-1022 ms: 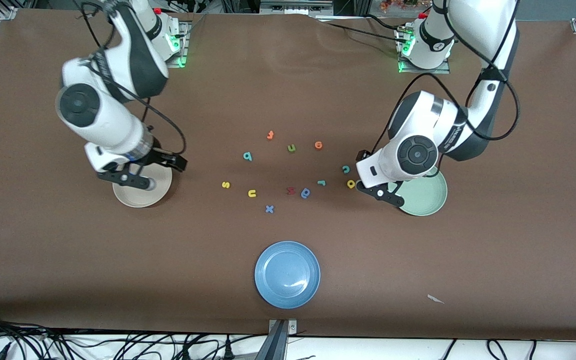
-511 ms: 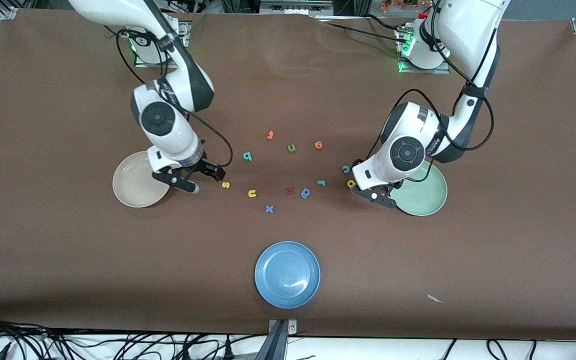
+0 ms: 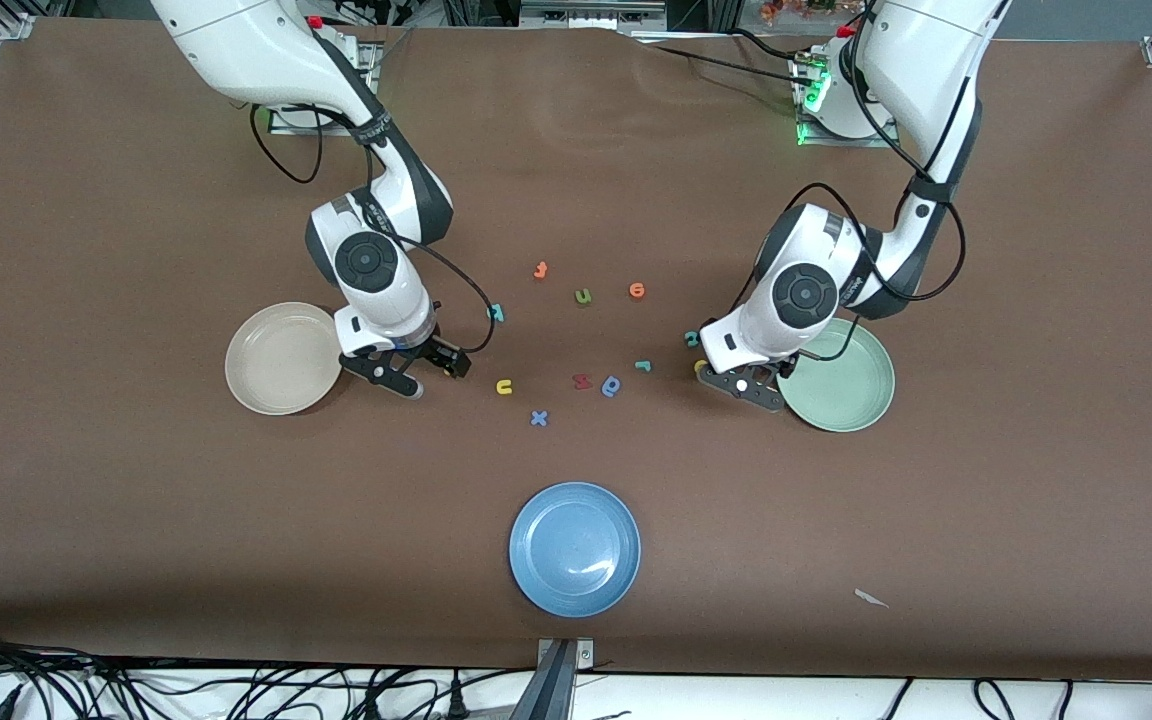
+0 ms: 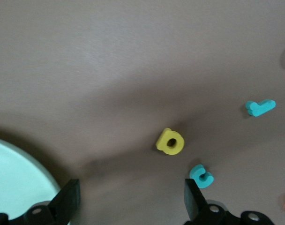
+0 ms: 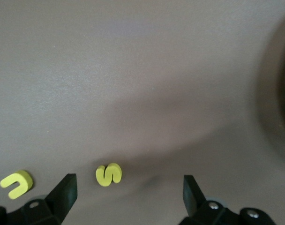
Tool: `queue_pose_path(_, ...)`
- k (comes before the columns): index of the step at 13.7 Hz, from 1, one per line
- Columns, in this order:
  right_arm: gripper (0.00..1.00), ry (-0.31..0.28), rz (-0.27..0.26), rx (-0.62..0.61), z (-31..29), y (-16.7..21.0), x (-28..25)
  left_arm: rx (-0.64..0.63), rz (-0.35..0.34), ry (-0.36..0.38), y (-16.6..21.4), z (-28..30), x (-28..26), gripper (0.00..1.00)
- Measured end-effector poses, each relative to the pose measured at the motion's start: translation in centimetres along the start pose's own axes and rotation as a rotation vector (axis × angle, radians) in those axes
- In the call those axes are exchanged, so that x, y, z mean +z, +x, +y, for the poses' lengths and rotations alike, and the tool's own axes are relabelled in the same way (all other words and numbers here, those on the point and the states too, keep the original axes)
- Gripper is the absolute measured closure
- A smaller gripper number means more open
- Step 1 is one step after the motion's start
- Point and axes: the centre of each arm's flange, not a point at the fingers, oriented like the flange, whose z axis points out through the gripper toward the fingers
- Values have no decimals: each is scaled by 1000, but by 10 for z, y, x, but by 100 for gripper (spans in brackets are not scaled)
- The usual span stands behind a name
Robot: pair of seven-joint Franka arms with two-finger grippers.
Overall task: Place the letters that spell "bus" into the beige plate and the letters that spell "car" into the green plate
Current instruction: 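Close the right gripper on the s while the left gripper grasps the d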
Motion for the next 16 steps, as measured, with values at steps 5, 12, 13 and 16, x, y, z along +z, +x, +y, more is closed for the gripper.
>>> queue_pose_path(5,0,-2,-2,-24,-3,1,12,37,84,2,7,23,1,7)
queue_pose_path(12,18,-9,-24,-76,-20,-6,22,42,105,-1,10,24,33,19)
queue_pose_path(13,30,-11,-25,-84,-20,-5,21,43,105,-2,10,25,38,29)
queue_pose_path(16,38,-11,-25,-92,-20,-5,21,37,112,1,12,21,40,63)
